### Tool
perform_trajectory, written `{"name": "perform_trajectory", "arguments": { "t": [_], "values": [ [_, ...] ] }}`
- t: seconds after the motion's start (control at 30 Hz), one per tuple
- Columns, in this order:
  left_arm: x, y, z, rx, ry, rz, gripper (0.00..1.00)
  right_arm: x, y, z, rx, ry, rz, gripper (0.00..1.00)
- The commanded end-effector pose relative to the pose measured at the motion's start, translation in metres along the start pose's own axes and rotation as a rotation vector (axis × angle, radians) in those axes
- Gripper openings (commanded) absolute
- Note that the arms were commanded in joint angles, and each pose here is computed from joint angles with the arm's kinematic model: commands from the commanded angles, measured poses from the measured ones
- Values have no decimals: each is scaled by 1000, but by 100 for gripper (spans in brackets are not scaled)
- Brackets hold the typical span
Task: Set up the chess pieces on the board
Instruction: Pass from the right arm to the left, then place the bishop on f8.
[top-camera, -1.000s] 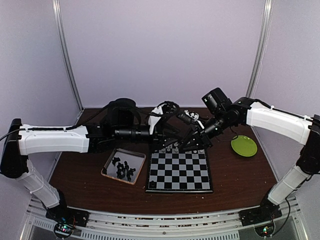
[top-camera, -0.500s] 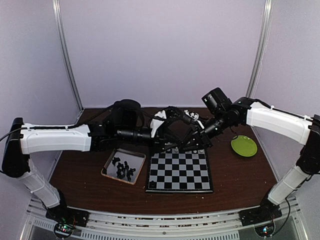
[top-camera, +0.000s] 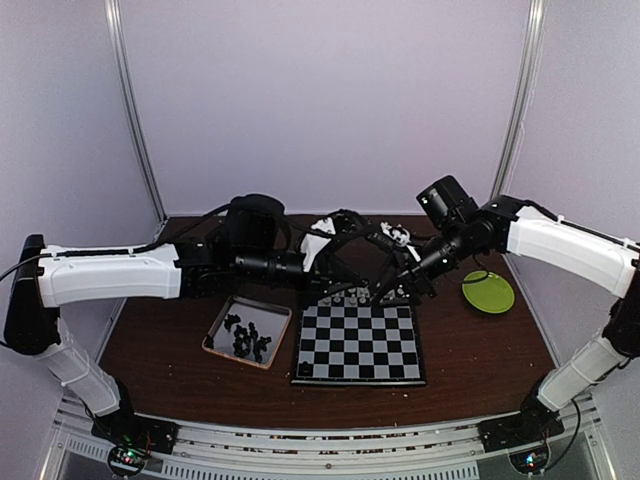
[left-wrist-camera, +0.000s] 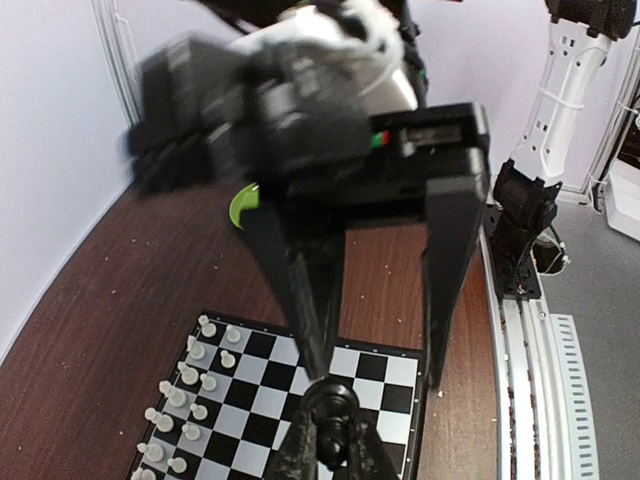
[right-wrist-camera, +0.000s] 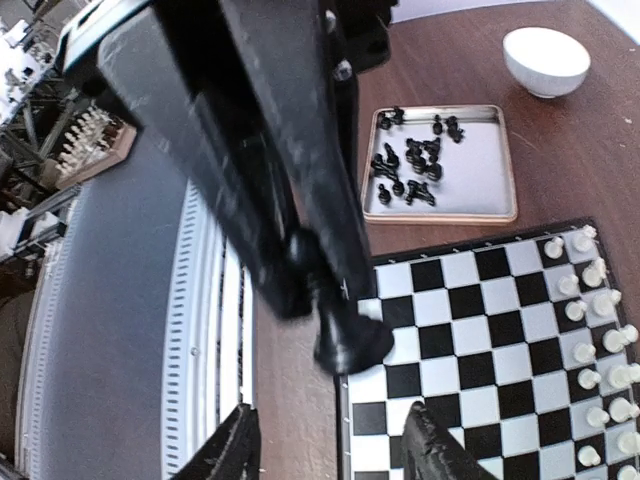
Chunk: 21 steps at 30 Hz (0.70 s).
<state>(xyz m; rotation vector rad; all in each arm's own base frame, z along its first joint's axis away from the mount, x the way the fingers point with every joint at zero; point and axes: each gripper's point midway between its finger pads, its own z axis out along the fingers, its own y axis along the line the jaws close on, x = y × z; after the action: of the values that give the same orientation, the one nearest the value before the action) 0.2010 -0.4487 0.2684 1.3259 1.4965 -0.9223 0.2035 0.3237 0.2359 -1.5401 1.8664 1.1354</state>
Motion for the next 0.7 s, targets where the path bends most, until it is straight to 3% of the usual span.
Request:
{"name": "perform_trajectory", "arguments": {
  "t": [0.0, 0.27, 0.37, 0.67],
  "values": [
    [-2, 6, -14, -56, 74, 16, 6, 26, -17, -41, 236, -3, -32, 51],
    [86, -17, -5, -2, 422, -31, 5, 93, -58, -81, 525, -28, 63, 53],
    [120, -22, 3, 24, 538, -52, 4, 93, -74, -99, 630, -5, 75, 53],
    [170, -32, 35, 77, 737, -25, 4, 96, -73, -86, 555, 15, 82, 53]
  ]
}}
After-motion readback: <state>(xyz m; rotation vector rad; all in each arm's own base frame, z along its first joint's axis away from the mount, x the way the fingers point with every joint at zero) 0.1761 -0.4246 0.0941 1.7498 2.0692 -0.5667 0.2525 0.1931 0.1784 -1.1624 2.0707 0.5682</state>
